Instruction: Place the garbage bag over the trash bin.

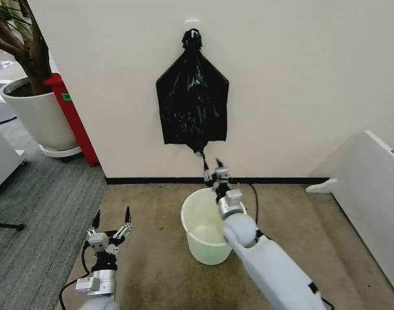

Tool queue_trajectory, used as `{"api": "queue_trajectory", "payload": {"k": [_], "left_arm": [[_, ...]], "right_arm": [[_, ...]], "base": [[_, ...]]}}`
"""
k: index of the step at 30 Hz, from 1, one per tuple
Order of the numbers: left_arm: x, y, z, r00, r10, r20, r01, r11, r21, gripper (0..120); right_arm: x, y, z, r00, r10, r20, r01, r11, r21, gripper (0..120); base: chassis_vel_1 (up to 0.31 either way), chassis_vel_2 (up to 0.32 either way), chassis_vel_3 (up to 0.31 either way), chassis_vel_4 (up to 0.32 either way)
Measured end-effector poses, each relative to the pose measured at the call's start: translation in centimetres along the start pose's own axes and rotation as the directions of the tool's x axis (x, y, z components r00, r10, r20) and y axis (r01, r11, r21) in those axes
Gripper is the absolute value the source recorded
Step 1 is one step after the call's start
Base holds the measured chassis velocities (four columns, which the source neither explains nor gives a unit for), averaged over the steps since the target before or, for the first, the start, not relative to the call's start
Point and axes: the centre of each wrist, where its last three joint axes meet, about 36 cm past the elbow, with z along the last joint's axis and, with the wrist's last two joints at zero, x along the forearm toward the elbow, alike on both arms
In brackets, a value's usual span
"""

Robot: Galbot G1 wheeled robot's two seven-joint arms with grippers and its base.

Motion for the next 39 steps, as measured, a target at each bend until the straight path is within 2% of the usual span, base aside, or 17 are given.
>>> {"api": "queue_trajectory", "payload": {"k": [3, 4, 5, 10, 17, 21, 25, 30, 39], "left_arm": [[-0.4, -0.1, -0.1, 1.0, 0.005, 0.008, -0.005, 1.0, 0.003, 100], [-0.4, -0.1, -0.1, 1.0, 0.005, 0.008, -0.005, 1.0, 0.003, 100], [-0.5, -0.2, 0.0, 1.0, 0.006, 0.009, -0.006, 1.0, 0.005, 100], [-0.6, -0.2, 0.1, 1.0, 0.009, 0.007, -0.009, 1.0, 0.002, 99], [-0.5, -0.1, 0.4, 1.0, 0.001, 0.002, -0.001, 1.0, -0.003, 99], [-0.2, -0.2, 0.7, 1.0, -0.004, -0.003, 0.004, 1.0, -0.003, 99], [0.0, -0.5, 1.0, 1.0, -0.009, -0.003, 0.009, 1.0, -0.002, 99], [0.1, -0.7, 1.1, 1.0, -0.009, -0.003, 0.009, 1.0, -0.002, 99], [-0.1, -0.6, 1.3, 1.0, -0.008, -0.001, 0.008, 1.0, -0.004, 99]], "right_arm": [[-0.6, -1.1, -4.1, 0.996, -0.022, 0.082, 0.021, 0.999, 0.024, 74], [-0.6, -1.1, -4.1, 0.996, -0.022, 0.082, 0.021, 0.999, 0.024, 74], [-0.8, -1.2, -5.7, 0.993, -0.039, 0.109, 0.035, 0.999, 0.031, 81], [-1.9, 0.2, -11.2, 0.979, -0.111, 0.173, 0.107, 0.994, 0.032, 98], [-4.2, 3.5, -14.8, 0.961, -0.209, 0.18, 0.217, 0.976, -0.027, 100], [-6.2, 4.9, -15.0, 0.959, -0.227, 0.169, 0.235, 0.971, -0.033, 100], [-10.4, 6.4, -14.8, 0.969, -0.195, 0.149, 0.202, 0.979, -0.037, 100], [-13.6, 7.3, -14.9, 0.981, -0.15, 0.123, 0.158, 0.986, -0.057, 100], [-15.7, 8.3, -13.5, 0.991, -0.113, 0.064, 0.119, 0.988, -0.097, 100]], "base": [[0.0, 0.0, 0.0, 0.0], [0.0, 0.0, 0.0, 0.0], [0.0, 0.0, 0.0, 0.0], [0.0, 0.0, 0.0, 0.0], [0.0, 0.0, 0.0, 0.0], [0.0, 0.0, 0.0, 0.0], [0.0, 0.0, 0.0, 0.0], [0.0, 0.0, 0.0, 0.0], [0.0, 0.0, 0.0, 0.0]]}}
